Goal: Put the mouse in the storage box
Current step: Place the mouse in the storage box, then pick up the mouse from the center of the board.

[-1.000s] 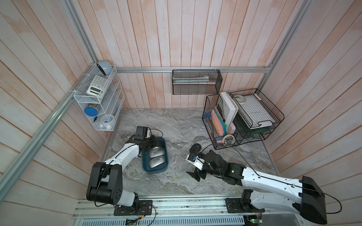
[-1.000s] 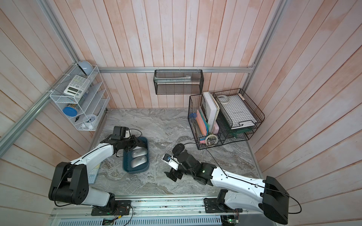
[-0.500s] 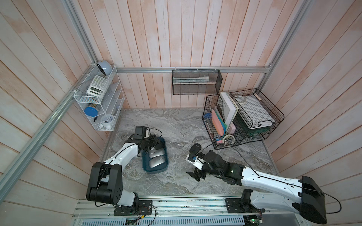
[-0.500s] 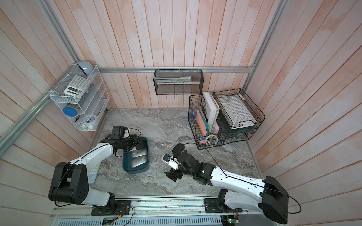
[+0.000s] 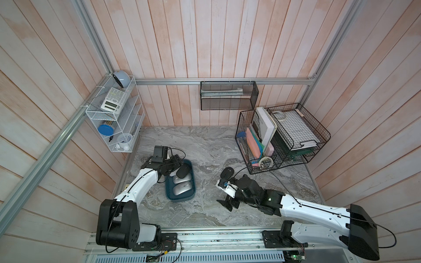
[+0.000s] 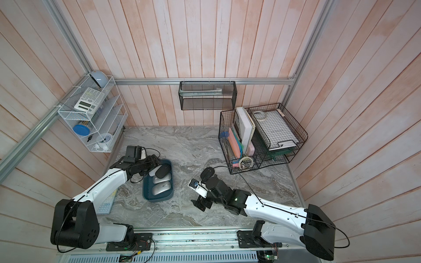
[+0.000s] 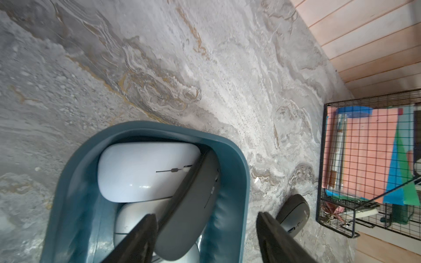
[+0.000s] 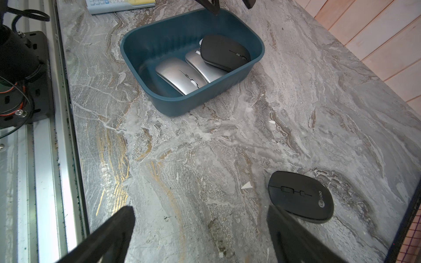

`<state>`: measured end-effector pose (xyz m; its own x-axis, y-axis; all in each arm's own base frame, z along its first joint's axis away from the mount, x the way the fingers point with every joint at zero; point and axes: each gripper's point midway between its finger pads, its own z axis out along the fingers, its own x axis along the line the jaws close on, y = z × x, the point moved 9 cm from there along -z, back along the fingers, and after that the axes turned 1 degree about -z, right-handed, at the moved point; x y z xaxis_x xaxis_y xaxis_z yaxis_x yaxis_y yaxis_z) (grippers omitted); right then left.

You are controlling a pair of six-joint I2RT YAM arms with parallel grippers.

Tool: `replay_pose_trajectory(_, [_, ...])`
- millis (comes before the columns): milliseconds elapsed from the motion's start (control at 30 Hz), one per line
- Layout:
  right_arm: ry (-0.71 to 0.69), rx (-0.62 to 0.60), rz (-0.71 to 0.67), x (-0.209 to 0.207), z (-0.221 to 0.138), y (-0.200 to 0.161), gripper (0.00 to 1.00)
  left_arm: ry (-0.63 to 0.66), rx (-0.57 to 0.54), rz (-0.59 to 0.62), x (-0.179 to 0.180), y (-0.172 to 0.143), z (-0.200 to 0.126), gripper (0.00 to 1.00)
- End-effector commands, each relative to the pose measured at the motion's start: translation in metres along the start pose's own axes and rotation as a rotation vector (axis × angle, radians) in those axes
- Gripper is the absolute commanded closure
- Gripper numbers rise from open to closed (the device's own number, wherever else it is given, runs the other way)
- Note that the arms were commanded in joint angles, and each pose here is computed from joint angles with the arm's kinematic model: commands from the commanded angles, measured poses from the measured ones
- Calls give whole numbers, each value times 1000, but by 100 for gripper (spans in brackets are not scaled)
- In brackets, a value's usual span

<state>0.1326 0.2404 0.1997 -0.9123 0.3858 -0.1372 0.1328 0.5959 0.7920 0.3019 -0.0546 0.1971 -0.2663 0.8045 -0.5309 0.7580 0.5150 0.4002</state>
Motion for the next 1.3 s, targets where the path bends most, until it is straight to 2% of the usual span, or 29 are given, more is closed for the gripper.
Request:
replay_pose_trajectory(0, [-41,2,35,-3,3,2,2,-4,-57,14,-8,9,-20,25])
replay_pose_trajectory(367, [-441,14,272,-37,-9,4,2,-84,-89,51,-18,-5,-73,22])
replay_pose_trajectory(567, [-460,28,410,-52,-9,-2,2,-128,-87,70,-19,-17,-97,22])
replay_pose_trajectory(700, [-515,89,622,-72,-6,-10,3,-144,-66,100,-17,-28,-109,21])
replay_pose_trajectory(800, [-518,136,742,-81,5,-18,7,-139,-43,121,-14,-35,-115,20])
replay_pose_trajectory(967, [-580,220,802,-88,26,-22,7,-131,-51,160,-10,-42,-123,20])
replay_pose_trajectory(1067, [-627,238,842,-93,41,-21,6,-97,-45,161,-4,-44,-116,19])
replay_pose_trajectory(1267, [-751,310,959,-104,62,-14,4,-115,-25,164,-4,-45,-113,19])
